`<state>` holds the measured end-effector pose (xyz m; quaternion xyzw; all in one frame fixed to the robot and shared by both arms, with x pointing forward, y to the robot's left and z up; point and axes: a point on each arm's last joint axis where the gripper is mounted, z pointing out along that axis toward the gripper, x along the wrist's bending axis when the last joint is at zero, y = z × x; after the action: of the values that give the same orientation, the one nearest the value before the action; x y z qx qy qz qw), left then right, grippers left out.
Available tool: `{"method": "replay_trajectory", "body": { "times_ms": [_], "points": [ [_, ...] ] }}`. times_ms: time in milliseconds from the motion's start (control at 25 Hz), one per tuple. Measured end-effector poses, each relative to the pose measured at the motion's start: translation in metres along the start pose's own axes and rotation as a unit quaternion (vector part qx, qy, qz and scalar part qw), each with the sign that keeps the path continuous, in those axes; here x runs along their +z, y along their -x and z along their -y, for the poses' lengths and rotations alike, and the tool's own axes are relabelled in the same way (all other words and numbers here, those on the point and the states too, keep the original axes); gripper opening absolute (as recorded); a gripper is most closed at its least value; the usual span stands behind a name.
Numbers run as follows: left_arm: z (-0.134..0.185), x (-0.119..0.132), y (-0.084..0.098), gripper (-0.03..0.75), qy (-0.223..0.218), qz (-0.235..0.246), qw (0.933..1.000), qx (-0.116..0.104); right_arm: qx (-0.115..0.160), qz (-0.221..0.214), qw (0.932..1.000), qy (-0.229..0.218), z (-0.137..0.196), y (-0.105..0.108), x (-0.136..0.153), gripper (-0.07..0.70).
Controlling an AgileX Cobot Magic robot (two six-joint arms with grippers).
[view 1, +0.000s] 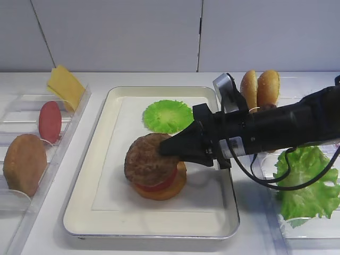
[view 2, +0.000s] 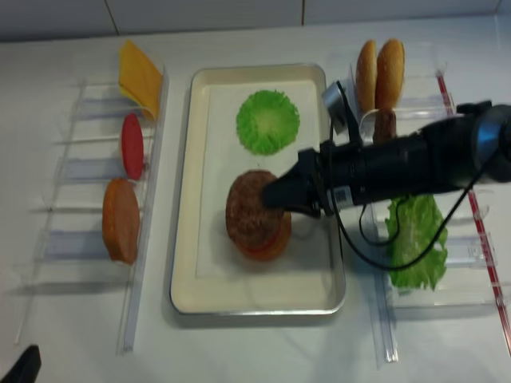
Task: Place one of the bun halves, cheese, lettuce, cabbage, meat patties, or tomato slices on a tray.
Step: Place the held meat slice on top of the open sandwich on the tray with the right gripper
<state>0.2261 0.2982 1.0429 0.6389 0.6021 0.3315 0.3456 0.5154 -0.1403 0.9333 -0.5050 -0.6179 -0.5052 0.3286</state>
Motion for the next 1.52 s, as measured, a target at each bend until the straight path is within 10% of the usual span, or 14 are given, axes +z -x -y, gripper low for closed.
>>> {"method": "replay_trajectory", "body": {
  "times_ms": [1520],
  "points": [
    [0.0,0.0,0.0,0.473,0.0,0.0,1.0,0.0,0.029,-0.033,0.999,-0.01,-0.003,0.009,-0.003,0.16]
  ]
}}
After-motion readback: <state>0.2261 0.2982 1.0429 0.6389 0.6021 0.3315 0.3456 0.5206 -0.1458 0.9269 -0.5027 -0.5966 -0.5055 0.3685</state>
